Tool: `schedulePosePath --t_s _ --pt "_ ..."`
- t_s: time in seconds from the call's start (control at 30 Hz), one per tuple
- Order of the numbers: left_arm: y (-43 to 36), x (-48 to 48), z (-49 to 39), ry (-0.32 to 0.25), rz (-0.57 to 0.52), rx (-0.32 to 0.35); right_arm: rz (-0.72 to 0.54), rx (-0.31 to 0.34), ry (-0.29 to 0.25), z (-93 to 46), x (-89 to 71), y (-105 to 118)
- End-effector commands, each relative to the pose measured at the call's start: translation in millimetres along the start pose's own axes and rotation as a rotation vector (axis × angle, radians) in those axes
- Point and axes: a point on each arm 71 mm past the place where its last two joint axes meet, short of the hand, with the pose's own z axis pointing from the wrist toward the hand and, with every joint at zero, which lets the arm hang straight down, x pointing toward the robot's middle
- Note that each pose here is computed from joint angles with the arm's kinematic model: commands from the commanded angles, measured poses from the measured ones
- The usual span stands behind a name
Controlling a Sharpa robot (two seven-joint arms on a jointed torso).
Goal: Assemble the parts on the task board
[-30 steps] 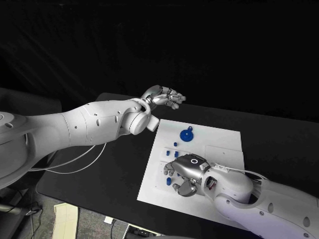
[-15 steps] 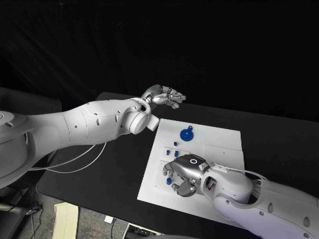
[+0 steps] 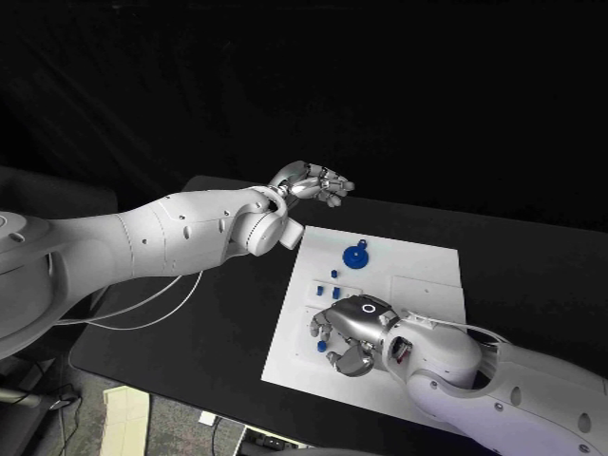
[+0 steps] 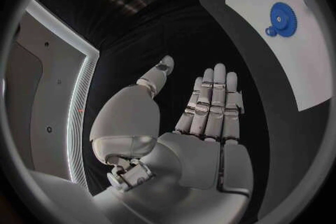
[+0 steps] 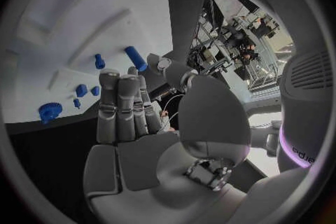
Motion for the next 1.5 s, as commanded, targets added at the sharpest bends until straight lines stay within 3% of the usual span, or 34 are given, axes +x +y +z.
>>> schedulePosePath --t_s 0.03,0.27,0.97,1.2,1.5 --pt "-1.5 1.8 0.2 0.011 -0.003 0.009 0.001 -0.005 0.014 -0.2 1.4 0.2" --pt "-1.4 1.4 0.1 0.010 -0.003 0.009 0.002 -0.002 0.007 -0.4 1.1 -0.5" --pt "-1.3 0.5 -0.1 0.008 -0.002 0.009 0.045 0.017 -0.131 -7.4 -8.2 -6.9" --pt "-1.1 0.2 -0.1 0.008 -0.002 0.009 0.110 0.036 -0.171 -20.6 -18.0 -16.7" --pt "1.5 -7.1 0.4 -0.009 0.005 0.004 0.265 0.152 -0.220 -50.8 -54.4 -65.2"
